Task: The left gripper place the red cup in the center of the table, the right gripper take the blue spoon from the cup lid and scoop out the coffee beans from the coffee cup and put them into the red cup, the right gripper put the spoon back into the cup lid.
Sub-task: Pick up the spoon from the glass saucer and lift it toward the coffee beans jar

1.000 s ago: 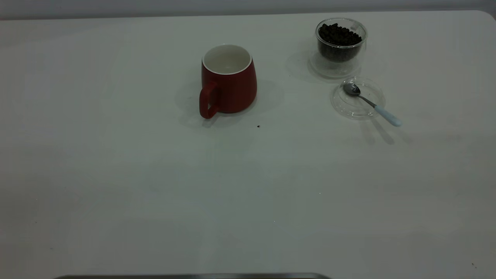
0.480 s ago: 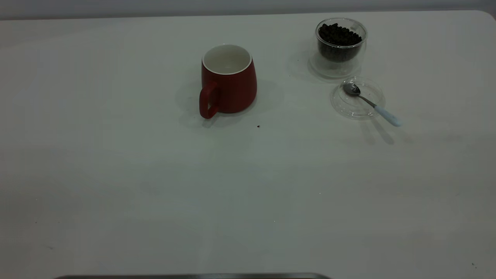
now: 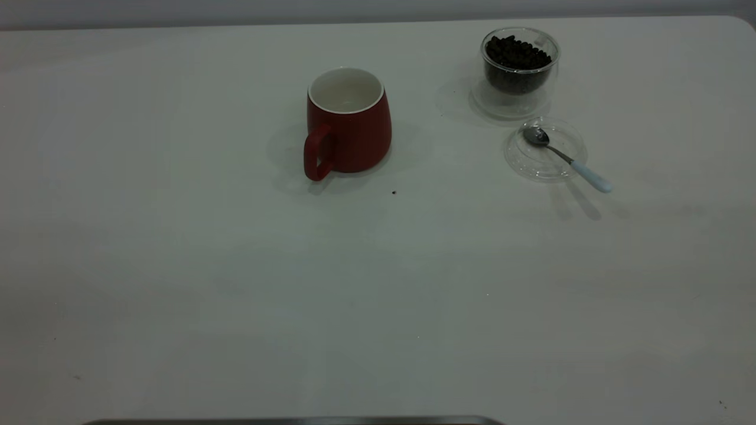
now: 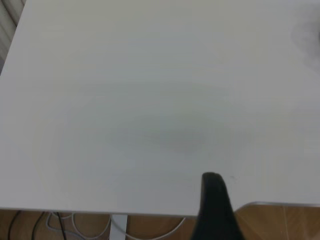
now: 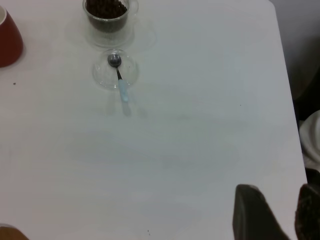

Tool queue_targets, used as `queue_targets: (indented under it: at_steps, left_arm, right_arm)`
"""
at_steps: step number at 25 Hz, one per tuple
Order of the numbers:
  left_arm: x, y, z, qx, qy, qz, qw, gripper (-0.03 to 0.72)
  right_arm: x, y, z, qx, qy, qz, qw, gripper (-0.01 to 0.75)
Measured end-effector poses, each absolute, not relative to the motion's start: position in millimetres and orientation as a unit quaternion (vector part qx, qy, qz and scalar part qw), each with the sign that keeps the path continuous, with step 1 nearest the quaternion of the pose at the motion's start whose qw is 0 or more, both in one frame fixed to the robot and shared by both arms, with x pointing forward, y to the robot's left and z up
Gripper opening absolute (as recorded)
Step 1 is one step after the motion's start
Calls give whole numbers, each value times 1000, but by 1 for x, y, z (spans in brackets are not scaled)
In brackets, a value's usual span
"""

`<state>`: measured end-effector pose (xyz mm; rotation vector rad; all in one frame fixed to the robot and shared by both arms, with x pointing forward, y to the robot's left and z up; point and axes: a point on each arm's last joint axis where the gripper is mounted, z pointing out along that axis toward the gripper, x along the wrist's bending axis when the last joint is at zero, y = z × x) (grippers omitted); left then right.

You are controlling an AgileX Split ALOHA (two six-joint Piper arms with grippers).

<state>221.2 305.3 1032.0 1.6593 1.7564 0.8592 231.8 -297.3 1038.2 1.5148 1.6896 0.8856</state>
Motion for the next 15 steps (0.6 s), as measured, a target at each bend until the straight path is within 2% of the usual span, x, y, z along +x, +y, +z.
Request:
queue_targets:
  at_steps: [11, 15]
  left_arm:
    - [221, 305, 1032, 620, 657, 321, 285, 587]
    - [221, 305, 1032, 620, 657, 321, 285, 587]
  right_arm:
    - [232, -295, 1038, 583, 651, 350, 337, 243]
    - [232, -290, 1044, 587, 633, 389, 321, 268]
